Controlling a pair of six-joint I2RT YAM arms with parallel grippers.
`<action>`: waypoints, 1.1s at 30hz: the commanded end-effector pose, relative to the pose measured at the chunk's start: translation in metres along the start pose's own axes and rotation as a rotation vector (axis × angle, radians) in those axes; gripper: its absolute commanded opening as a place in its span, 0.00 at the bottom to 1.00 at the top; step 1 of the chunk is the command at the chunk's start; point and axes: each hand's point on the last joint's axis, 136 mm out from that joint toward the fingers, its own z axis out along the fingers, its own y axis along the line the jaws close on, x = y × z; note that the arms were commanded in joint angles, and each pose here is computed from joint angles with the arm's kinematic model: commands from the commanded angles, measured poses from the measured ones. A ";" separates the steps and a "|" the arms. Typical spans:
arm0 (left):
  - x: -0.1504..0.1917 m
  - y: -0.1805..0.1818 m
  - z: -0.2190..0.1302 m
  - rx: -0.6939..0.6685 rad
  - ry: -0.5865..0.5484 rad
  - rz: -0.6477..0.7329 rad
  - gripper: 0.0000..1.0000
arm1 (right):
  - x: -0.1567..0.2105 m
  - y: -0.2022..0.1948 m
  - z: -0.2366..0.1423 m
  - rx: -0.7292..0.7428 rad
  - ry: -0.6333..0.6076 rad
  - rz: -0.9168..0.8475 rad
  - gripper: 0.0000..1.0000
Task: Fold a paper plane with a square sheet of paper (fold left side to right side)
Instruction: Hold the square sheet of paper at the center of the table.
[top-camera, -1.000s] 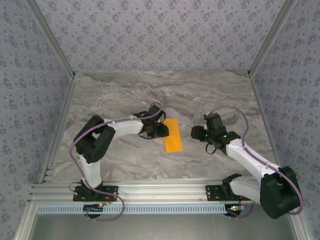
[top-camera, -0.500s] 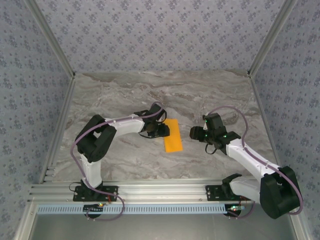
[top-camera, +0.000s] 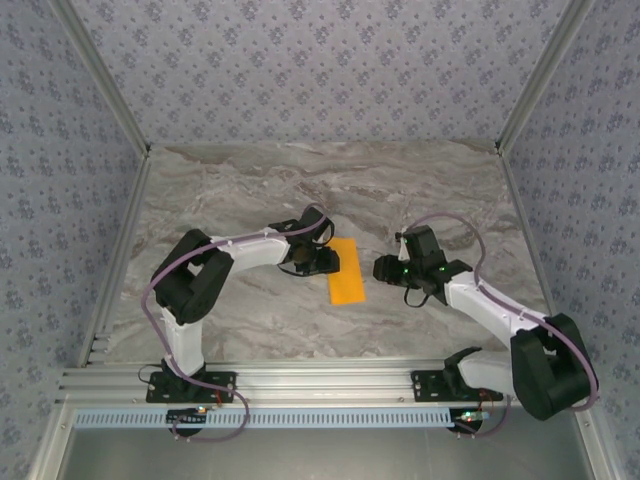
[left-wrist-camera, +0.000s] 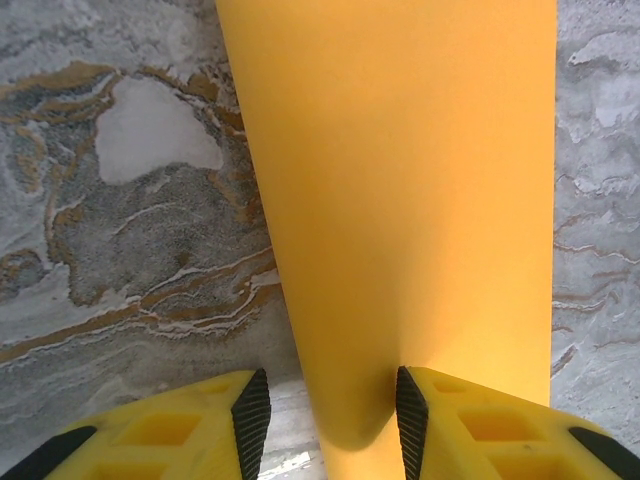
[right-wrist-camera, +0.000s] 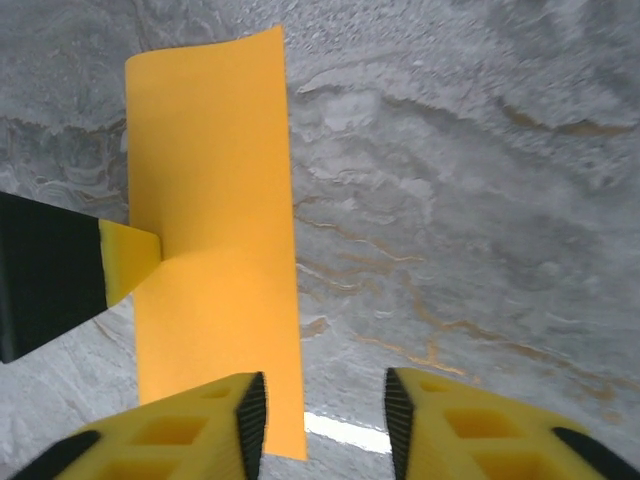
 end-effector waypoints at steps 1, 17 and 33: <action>0.005 0.009 0.015 -0.040 0.020 0.008 0.41 | 0.001 0.021 0.012 -0.114 0.037 0.027 0.29; 0.005 0.008 0.014 -0.039 0.018 0.007 0.41 | 0.012 0.039 0.065 -0.167 0.168 0.037 0.10; -0.012 -0.006 -0.024 -0.011 -0.081 0.046 0.48 | 0.054 -0.016 0.078 0.094 0.321 0.056 0.10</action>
